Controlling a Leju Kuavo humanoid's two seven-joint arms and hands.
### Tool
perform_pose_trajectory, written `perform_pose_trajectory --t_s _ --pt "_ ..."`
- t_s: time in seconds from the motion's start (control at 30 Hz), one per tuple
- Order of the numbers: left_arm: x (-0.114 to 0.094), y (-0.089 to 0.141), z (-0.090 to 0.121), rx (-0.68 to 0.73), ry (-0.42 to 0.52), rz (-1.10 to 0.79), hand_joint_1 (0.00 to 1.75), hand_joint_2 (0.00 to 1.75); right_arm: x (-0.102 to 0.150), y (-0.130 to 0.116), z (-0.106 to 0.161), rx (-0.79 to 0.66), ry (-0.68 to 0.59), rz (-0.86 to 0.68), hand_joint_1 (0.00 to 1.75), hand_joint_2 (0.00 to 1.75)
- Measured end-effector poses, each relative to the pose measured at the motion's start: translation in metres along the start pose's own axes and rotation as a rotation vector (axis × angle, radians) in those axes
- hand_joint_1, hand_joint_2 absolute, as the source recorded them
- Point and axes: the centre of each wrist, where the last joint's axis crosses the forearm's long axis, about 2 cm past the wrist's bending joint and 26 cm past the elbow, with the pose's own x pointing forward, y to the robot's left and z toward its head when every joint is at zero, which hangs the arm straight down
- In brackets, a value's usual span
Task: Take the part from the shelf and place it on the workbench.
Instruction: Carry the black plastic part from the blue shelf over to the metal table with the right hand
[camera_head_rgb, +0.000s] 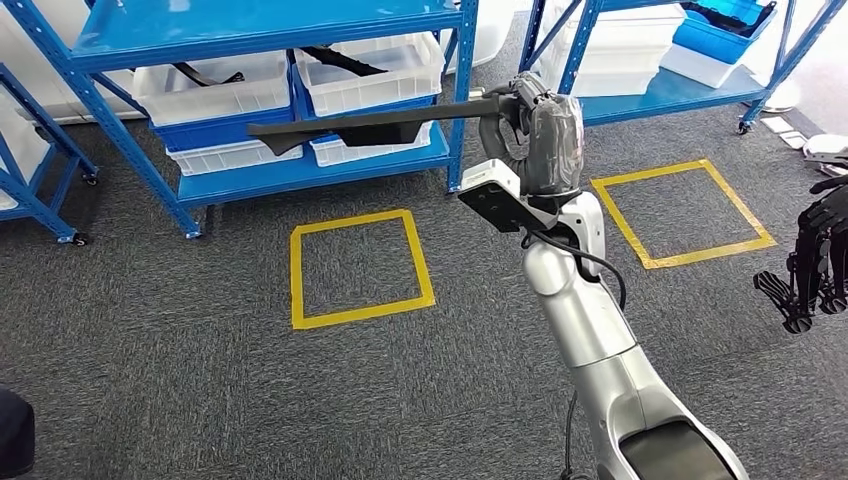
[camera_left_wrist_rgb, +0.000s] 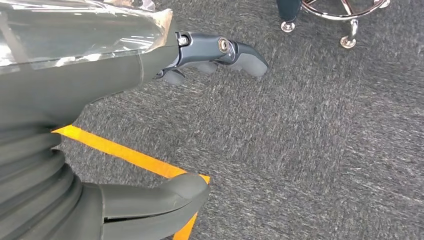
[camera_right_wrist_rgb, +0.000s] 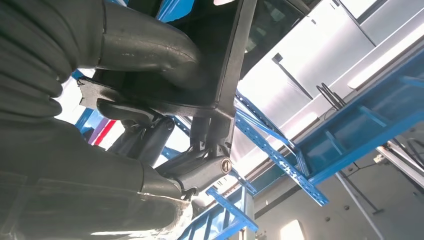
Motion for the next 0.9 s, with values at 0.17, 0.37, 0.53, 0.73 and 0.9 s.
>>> perform_pose_trajectory --t_s 0.17,0.37,0.53,0.73,0.9 --pt "-0.0007 -0.0010 0.0011 -0.002 0.002 -0.001 0.00 1.75 -0.0034 -0.0019 0.0041 -0.004 0.021 -0.008 1.75 1.75" --pt "-0.0012 -0.0019 0.0020 0.001 0.005 0.002 0.00 1.75 -0.0055 -0.0039 0.0054 -0.016 0.029 -0.039 1.75 1.75" --pt "-0.0018 -0.0018 0.0023 0.013 0.007 0.019 0.00 1.75 -0.0064 -0.0051 0.0038 -0.034 0.025 -0.073 1.75 1.75" --pt "-0.0039 0.0002 0.0024 0.032 0.016 0.040 0.00 1.75 -0.0073 -0.0031 0.0036 -0.047 0.032 -0.093 1.75 1.75" --pt "-0.0050 0.0022 0.0019 0.045 0.023 0.048 0.00 1.75 -0.0079 -0.0032 0.0013 -0.056 0.029 -0.085 1.75 1.75"
